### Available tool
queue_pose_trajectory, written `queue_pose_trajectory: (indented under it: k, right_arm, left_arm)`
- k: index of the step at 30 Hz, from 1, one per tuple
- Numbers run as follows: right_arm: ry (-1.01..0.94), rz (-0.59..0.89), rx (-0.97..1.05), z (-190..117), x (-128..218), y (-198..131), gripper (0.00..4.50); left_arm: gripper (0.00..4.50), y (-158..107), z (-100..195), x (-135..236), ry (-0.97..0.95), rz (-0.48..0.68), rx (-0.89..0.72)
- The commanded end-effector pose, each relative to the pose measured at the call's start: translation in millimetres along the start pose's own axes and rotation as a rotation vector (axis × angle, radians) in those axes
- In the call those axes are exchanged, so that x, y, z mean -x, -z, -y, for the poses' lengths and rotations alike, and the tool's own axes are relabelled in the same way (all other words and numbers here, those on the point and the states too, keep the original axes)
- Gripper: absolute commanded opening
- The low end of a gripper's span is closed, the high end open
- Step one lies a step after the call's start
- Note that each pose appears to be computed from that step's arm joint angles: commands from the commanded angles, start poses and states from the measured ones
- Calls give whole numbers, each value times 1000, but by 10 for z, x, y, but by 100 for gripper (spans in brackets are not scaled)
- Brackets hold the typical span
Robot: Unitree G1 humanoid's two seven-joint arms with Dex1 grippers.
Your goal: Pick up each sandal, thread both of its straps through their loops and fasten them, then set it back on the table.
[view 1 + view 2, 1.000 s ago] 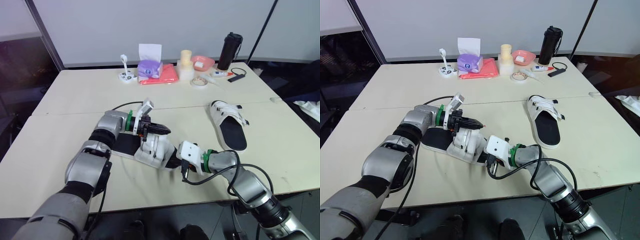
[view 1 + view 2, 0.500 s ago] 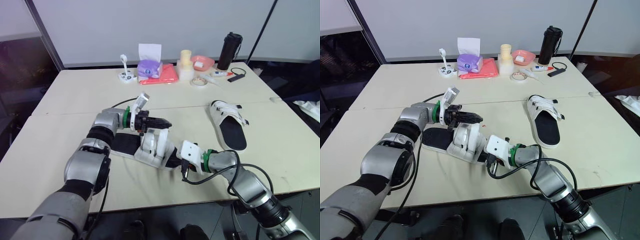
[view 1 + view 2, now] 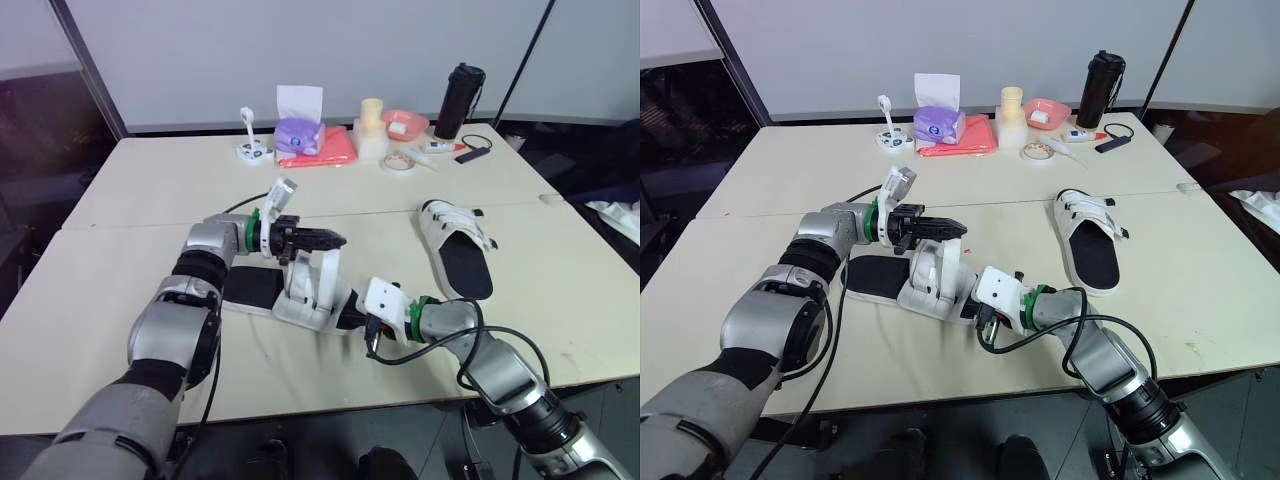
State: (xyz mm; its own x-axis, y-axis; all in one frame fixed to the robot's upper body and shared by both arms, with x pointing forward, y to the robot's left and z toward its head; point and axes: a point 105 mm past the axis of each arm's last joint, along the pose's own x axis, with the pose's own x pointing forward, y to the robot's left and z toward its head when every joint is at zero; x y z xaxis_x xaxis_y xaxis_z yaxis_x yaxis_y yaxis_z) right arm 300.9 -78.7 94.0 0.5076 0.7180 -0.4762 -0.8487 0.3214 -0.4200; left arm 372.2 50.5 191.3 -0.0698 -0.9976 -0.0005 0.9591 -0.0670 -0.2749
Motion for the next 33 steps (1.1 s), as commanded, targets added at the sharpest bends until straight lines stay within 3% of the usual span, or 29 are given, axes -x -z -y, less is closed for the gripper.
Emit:
queue_pose_trajectory:
  k: [1, 18, 30, 33]
  right_arm:
    - [-37, -102, -57, -111, -19, 269, 0]
    - [-36, -110, -64, -140, 5, 286, 0]
    - [-36, -116, -63, -145, 18, 295, 0]
    - [-36, -116, -63, -143, 17, 295, 0]
  left_arm:
    - [1, -257, 0, -21, -26, 34, -116]
    - [1, 158, -364, 8, -299, -150, -201]
    - [1, 492, -417, 50, -320, -339, -239]
    - [103, 525, -425, 79, -325, -377, -266]
